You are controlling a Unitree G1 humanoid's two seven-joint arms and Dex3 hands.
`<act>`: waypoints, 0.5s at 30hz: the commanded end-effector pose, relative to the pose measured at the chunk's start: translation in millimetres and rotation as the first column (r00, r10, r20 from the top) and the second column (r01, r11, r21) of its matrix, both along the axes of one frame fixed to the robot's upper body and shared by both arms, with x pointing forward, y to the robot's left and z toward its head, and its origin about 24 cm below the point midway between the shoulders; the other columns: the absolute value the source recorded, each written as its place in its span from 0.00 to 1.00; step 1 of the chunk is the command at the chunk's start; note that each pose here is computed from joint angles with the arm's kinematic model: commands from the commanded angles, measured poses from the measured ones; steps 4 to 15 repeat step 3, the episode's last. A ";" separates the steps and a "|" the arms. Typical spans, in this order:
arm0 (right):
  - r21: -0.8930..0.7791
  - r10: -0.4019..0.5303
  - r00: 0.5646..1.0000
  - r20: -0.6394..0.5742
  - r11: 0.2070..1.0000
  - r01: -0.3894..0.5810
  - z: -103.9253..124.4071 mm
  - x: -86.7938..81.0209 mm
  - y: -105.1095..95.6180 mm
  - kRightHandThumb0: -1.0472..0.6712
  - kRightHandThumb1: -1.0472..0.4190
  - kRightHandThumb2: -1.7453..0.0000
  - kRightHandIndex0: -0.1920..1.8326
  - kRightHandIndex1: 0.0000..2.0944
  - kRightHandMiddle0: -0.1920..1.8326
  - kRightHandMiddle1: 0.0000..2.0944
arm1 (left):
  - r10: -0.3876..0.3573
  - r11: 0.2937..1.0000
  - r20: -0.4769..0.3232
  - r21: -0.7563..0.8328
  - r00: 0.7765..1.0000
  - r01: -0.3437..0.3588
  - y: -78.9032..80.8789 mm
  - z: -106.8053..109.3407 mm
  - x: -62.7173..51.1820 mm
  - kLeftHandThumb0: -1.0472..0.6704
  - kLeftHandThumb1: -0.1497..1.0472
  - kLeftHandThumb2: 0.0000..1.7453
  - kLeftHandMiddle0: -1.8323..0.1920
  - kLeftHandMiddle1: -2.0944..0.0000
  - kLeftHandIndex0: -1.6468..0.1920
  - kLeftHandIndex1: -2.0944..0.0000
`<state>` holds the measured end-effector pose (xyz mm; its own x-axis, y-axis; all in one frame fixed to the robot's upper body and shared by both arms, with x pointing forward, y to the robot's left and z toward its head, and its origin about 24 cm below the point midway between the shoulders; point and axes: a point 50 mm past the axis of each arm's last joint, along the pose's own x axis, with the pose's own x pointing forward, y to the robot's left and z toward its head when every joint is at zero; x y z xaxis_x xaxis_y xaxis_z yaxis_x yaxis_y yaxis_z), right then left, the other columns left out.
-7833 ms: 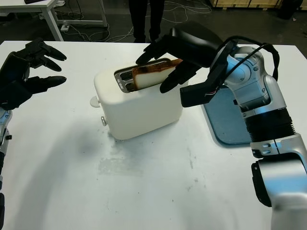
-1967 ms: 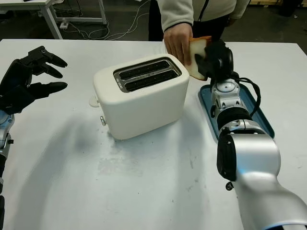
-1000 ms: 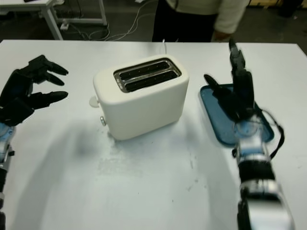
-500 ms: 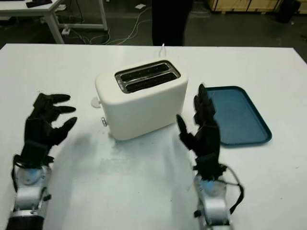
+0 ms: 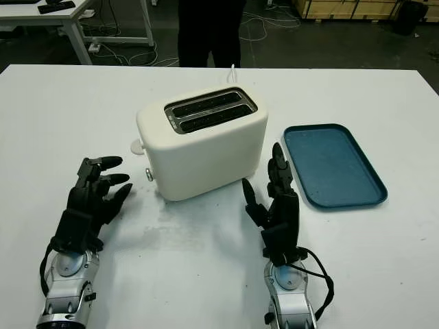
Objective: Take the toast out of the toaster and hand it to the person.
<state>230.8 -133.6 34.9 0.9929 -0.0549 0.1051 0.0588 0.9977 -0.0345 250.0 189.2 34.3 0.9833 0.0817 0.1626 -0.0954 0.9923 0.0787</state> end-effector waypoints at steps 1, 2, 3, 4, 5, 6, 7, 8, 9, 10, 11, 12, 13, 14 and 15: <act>0.012 -0.003 1.000 -0.016 1.000 0.003 0.3 -1.1 1.5 0.33 0.09 0.75 0.12 0.01 0.12 0.00 | -0.003 1.000 0.029 0.013 1.000 0.003 -0.1 4.4 2.7 0.00 0.89 0.10 0.91 0.25 0.90 0.31; 0.017 -0.001 1.000 -0.014 1.000 0.002 0.6 -0.9 1.5 0.34 0.09 0.75 0.12 0.01 0.12 0.00 | -0.004 1.000 0.033 0.008 0.999 0.004 -0.2 6.4 3.5 0.00 0.89 0.11 0.91 0.25 0.90 0.31; 0.023 0.001 1.000 -0.011 1.000 -0.001 0.8 -0.8 1.6 0.34 0.09 0.75 0.11 0.00 0.12 0.00 | -0.005 1.000 0.036 0.004 0.999 0.005 -0.1 8.0 4.0 0.00 0.89 0.11 0.91 0.24 0.90 0.30; 0.023 0.001 1.000 -0.011 1.000 -0.001 0.8 -0.8 1.6 0.34 0.09 0.75 0.11 0.00 0.12 0.00 | -0.005 1.000 0.036 0.004 0.999 0.005 -0.1 8.0 4.0 0.00 0.89 0.11 0.91 0.24 0.90 0.30; 0.023 0.001 1.000 -0.011 1.000 -0.001 0.8 -0.8 1.6 0.34 0.09 0.75 0.11 0.00 0.12 0.00 | -0.005 1.000 0.036 0.004 0.999 0.005 -0.1 8.0 4.0 0.00 0.89 0.11 0.91 0.24 0.90 0.30; 0.023 0.001 1.000 -0.011 1.000 -0.001 0.8 -0.8 1.6 0.34 0.09 0.75 0.11 0.00 0.12 0.00 | -0.005 1.000 0.036 0.004 0.999 0.005 -0.1 8.0 4.0 0.00 0.89 0.11 0.91 0.24 0.90 0.30; 0.023 0.001 1.000 -0.011 1.000 -0.001 0.8 -0.8 1.6 0.34 0.09 0.75 0.11 0.00 0.12 0.00 | -0.005 1.000 0.036 0.004 0.999 0.005 -0.1 8.0 4.0 0.00 0.89 0.11 0.91 0.24 0.90 0.30; 0.023 0.001 1.000 -0.011 1.000 -0.001 0.8 -0.8 1.6 0.34 0.09 0.75 0.11 0.00 0.12 0.00 | -0.005 1.000 0.036 0.004 0.999 0.005 -0.1 8.0 4.0 0.00 0.89 0.11 0.91 0.24 0.90 0.30; 0.023 0.001 1.000 -0.011 1.000 -0.001 0.8 -0.8 1.6 0.34 0.09 0.75 0.11 0.00 0.12 0.00 | -0.005 1.000 0.036 0.004 0.999 0.005 -0.1 8.0 4.0 0.00 0.89 0.11 0.91 0.24 0.90 0.30; 0.023 0.001 1.000 -0.011 1.000 -0.001 0.8 -0.8 1.6 0.34 0.09 0.75 0.11 0.00 0.12 0.00 | -0.005 1.000 0.036 0.004 0.999 0.005 -0.1 8.0 4.0 0.00 0.89 0.11 0.91 0.24 0.90 0.30; 0.023 0.001 1.000 -0.011 1.000 -0.001 0.8 -0.8 1.6 0.34 0.09 0.75 0.11 0.00 0.12 0.00 | -0.005 1.000 0.036 0.004 0.999 0.005 -0.1 8.0 4.0 0.00 0.89 0.11 0.91 0.24 0.90 0.30; 0.023 0.001 1.000 -0.011 1.000 -0.001 0.8 -0.8 1.6 0.34 0.09 0.75 0.11 0.00 0.12 0.00 | -0.005 1.000 0.036 0.004 0.999 0.005 -0.1 8.0 4.0 0.00 0.89 0.11 0.91 0.24 0.90 0.30; 0.023 0.001 1.000 -0.011 1.000 -0.001 0.8 -0.8 1.6 0.34 0.09 0.75 0.11 0.00 0.12 0.00 | -0.005 1.000 0.036 0.004 0.999 0.005 -0.1 8.0 4.0 0.00 0.89 0.11 0.91 0.24 0.90 0.30; 0.023 0.001 1.000 -0.011 1.000 -0.001 0.8 -0.8 1.6 0.34 0.09 0.75 0.11 0.00 0.12 0.00 | -0.005 1.000 0.036 0.004 0.999 0.005 -0.1 8.0 4.0 0.00 0.89 0.11 0.91 0.24 0.90 0.30; 0.023 0.001 1.000 -0.011 1.000 -0.001 0.8 -0.8 1.6 0.34 0.09 0.75 0.11 0.00 0.12 0.00 | -0.005 1.000 0.036 0.004 0.999 0.005 -0.1 8.0 4.0 0.00 0.89 0.11 0.91 0.24 0.90 0.30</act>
